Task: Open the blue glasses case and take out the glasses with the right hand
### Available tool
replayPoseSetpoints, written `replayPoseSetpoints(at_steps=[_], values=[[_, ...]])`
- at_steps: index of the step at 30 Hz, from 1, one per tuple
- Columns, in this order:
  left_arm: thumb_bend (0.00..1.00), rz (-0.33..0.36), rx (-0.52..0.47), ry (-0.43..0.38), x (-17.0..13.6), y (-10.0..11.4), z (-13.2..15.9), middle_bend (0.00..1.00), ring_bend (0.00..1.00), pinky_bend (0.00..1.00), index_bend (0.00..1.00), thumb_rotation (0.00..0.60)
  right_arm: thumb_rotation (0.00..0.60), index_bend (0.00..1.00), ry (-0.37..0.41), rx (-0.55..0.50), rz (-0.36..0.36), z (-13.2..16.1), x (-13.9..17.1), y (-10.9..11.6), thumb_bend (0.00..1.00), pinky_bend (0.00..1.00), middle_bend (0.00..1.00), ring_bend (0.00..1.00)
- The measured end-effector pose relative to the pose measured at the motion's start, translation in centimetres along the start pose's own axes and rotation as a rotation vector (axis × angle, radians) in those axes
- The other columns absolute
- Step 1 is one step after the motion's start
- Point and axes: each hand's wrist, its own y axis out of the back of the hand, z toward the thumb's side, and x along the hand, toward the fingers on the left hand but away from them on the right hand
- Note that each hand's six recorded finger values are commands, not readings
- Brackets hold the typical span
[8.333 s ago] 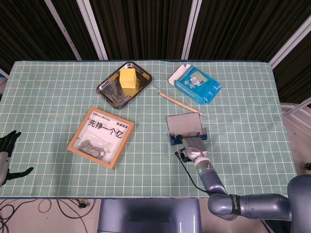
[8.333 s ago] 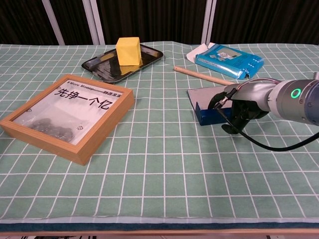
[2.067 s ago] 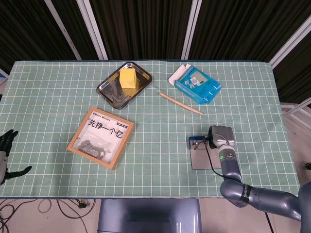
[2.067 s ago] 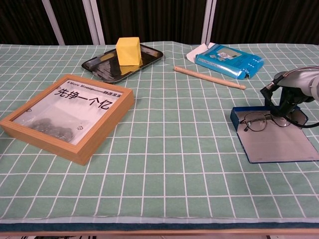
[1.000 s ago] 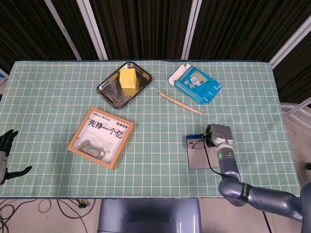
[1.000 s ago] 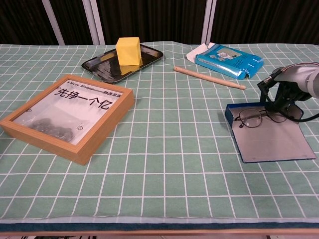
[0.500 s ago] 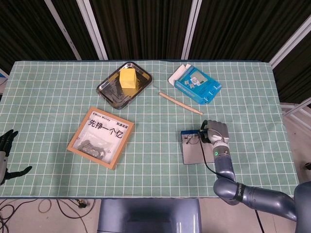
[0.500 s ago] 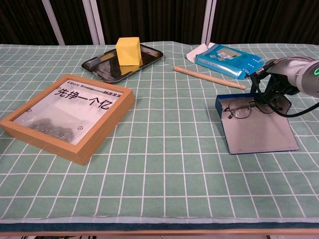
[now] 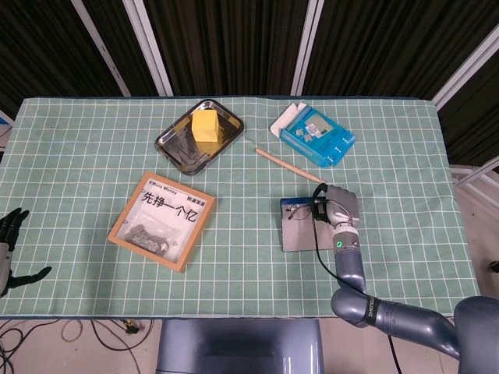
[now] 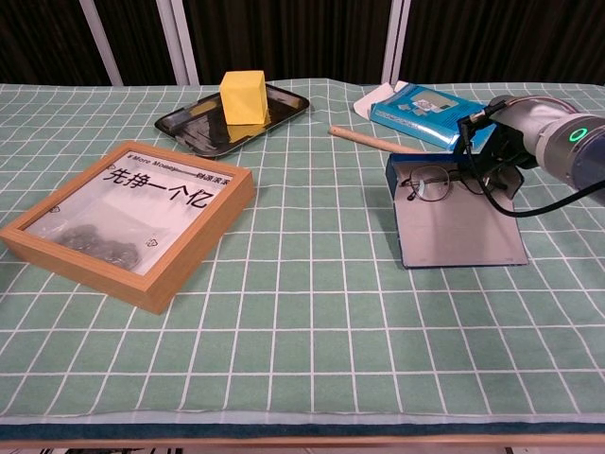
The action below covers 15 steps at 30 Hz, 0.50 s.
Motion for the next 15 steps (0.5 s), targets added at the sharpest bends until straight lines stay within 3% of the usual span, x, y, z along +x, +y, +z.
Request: replayPoseSetpoints(at_steps=[15], values=[[0.04,0.0,-0.004,-0.001,0.07,-0.04,0.0,0.0,0.0,0.0,0.0,0.6,0.6,0.57,0.032,-0.031,-0.102,0.79,-0.66,0.01,0.54,1.0,0.92,1.0]])
